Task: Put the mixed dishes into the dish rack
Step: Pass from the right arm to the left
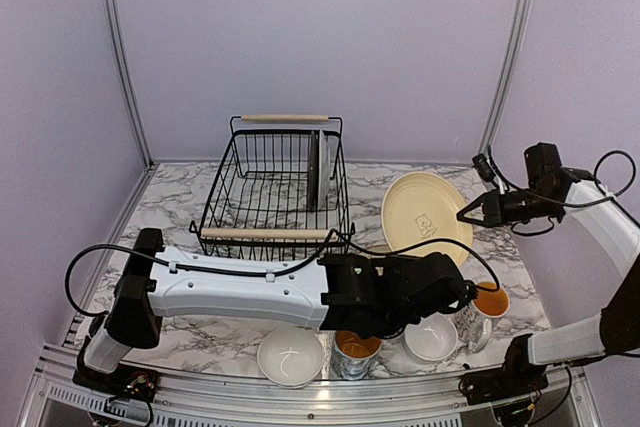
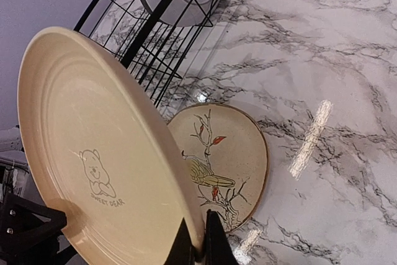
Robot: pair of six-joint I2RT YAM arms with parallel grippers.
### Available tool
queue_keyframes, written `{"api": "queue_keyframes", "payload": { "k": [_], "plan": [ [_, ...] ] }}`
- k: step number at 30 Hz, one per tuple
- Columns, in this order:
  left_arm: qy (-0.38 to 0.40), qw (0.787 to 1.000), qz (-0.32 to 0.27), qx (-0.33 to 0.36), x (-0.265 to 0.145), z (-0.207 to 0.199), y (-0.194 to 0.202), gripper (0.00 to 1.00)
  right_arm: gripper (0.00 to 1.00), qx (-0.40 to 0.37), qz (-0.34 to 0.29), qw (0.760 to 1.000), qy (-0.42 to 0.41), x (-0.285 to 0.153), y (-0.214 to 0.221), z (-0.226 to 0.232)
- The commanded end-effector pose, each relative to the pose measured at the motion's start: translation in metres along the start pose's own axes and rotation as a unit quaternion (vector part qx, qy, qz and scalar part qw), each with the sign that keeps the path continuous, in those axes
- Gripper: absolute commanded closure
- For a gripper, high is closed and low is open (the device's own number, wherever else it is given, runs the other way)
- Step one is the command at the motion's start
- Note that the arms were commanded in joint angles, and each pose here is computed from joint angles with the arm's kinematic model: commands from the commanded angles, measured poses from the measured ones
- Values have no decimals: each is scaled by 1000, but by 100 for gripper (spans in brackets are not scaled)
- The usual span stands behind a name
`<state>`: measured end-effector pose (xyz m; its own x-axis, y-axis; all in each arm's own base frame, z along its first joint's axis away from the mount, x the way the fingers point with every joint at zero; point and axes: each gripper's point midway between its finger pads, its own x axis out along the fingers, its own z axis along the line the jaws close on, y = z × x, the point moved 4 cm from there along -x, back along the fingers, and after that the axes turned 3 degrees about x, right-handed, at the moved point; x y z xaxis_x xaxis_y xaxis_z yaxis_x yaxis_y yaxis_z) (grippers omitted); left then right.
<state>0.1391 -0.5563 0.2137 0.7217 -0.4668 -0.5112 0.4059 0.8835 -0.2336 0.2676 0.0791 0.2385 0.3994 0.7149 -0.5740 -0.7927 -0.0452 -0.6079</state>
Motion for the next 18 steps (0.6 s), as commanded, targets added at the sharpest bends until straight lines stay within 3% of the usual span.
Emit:
{"api": "queue_keyframes", "payload": {
  "k": [1, 7, 10, 12, 15, 18],
  "plan": [
    [-38, 999, 9, 25, 9, 4, -6, 57, 100, -19, -4, 999, -33, -6, -8, 24],
    [-48, 998, 13, 45, 15, 3, -8, 89, 95, -24, -8, 999, -33, -8, -8, 27],
    [-52, 998, 4, 42, 13, 6, -12, 97, 89, -28, -11, 999, -39, -9, -9, 29],
    [-56, 998, -4, 39, 12, 9, -14, 100, 75, -32, -14, 998, -44, -10, -10, 30],
    [-67, 997, -19, 34, 8, 17, -19, 100, 45, -43, -30, 998, -40, -21, -18, 30],
    [-74, 996, -52, 15, -2, 31, -28, 100, 37, -58, -51, 997, -23, -36, -30, 27]
  ]
}}
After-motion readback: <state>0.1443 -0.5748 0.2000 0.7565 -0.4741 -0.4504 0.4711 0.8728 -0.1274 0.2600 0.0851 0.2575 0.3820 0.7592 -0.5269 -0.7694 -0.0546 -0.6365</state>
